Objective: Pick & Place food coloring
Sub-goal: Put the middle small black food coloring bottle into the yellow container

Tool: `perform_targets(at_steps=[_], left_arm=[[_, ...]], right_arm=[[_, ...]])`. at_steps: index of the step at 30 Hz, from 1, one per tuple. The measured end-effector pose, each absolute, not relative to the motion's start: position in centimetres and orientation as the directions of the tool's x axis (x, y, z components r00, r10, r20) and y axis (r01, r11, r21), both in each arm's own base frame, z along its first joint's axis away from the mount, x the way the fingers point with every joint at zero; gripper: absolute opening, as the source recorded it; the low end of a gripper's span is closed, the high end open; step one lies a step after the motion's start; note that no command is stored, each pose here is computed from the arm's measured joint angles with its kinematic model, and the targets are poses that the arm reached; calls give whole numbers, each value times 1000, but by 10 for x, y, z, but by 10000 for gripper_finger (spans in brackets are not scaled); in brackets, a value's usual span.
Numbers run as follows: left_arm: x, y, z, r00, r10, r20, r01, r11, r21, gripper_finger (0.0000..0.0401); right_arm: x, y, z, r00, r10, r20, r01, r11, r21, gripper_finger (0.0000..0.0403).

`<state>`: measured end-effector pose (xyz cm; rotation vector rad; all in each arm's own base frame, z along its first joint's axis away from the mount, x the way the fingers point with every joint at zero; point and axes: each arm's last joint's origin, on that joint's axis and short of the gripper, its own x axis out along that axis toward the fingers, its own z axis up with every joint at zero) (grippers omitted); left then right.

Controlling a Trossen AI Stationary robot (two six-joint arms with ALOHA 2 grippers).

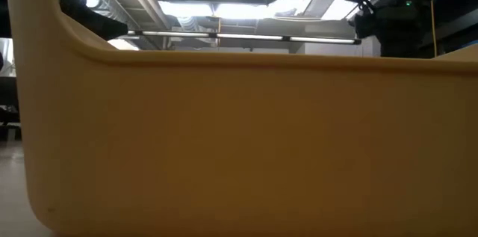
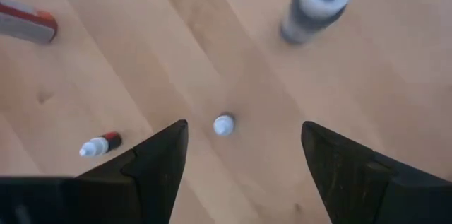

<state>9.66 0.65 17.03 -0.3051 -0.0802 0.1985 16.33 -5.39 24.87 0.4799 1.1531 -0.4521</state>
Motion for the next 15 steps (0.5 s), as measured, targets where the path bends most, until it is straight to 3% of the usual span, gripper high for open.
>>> perform_targets(at_steps=[15], left_arm=[[97,6,170,978,203,48,-179,935,-305,15]], right_arm=[[181,-32,211,227,-96,-969,669,738,84,278]])
